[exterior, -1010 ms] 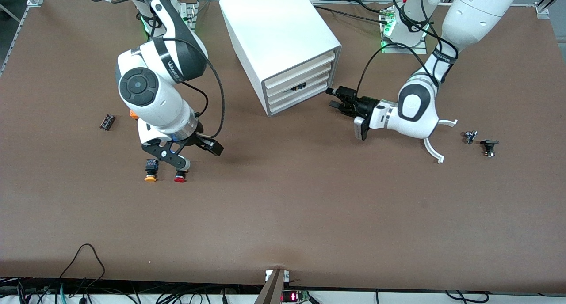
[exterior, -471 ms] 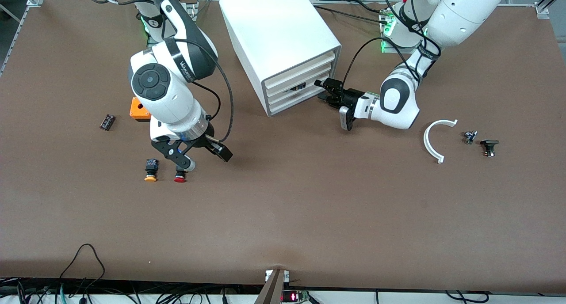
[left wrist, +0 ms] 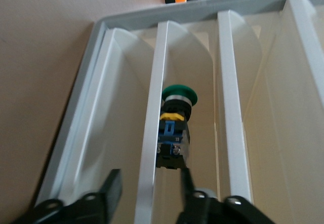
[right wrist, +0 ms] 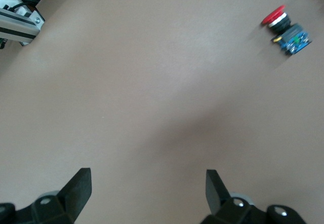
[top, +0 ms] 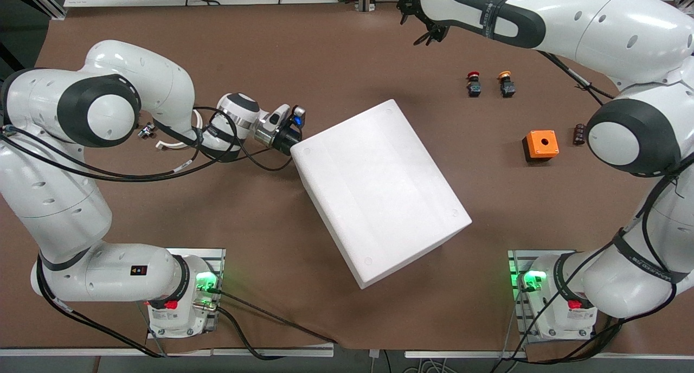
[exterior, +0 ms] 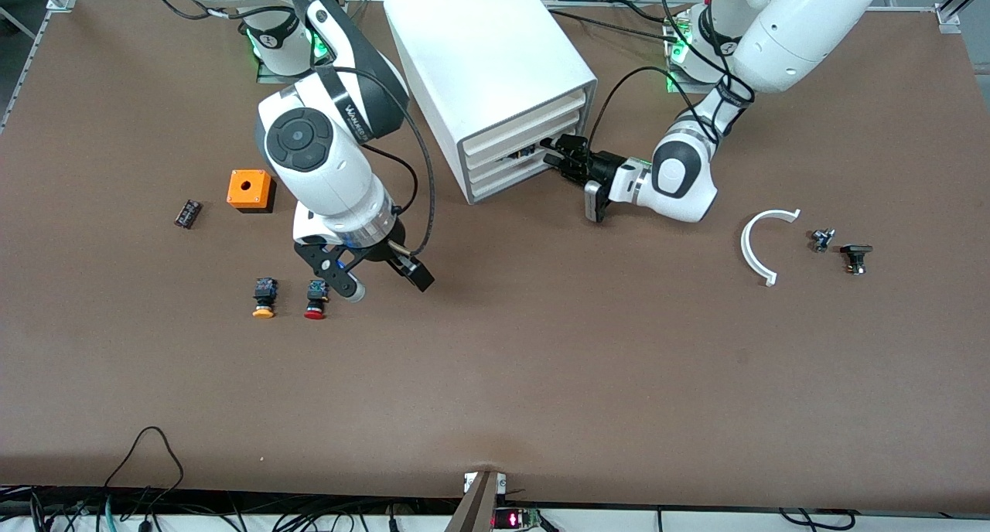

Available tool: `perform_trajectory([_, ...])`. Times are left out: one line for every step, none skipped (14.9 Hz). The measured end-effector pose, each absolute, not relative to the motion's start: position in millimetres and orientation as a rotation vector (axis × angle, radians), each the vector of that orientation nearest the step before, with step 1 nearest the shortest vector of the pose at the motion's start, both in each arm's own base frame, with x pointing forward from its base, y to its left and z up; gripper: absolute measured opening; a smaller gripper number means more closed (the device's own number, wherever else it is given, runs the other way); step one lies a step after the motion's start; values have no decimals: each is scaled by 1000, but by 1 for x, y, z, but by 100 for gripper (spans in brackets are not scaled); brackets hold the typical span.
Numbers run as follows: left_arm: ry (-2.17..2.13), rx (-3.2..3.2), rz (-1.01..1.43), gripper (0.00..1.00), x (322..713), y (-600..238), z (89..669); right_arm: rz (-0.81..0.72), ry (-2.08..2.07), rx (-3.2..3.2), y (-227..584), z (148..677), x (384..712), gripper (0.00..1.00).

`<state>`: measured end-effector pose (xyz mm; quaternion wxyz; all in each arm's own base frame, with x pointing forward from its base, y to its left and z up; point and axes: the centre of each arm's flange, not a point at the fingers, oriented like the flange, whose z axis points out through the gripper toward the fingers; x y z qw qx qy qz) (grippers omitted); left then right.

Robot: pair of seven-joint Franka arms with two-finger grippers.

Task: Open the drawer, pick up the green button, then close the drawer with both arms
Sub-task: 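Pull the drawer further out with the left gripper while the right gripper approaches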

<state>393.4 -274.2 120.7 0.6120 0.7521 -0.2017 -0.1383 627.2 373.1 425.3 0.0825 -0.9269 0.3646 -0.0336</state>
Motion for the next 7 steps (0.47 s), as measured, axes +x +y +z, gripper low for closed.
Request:
perform_trajectory([-468, 1733, -322, 36, 390, -276, 120, -100, 1110, -2753, 379, 428, 629, 100])
perform_trajectory([-470, 1734, -323, 27, 389, -276, 119, -100, 1135, -2734, 386, 431, 631, 100])
perform_trajectory([-471, 1738, -319, 18, 389, -275, 118, -99, 1158, -2717, 391, 435, 633, 100])
perform_trajectory([-478, 1736, -311, 14, 390, -275, 118, -97, 1174, -2704, 397, 438, 634, 100])
perform_trajectory([-478, 1735, -308, 14, 390, -274, 118, -87, 1194, -2688, 401, 440, 635, 100])
perform_trajectory([-476, 1736, -304, 14, 392, -272, 118, -66, 1220, -2661, 405, 443, 635, 100])
perform_trajectory([-472, 1740, -297, 14, 395, -270, 118, -46, 1246, -2632, 408, 446, 635, 100])
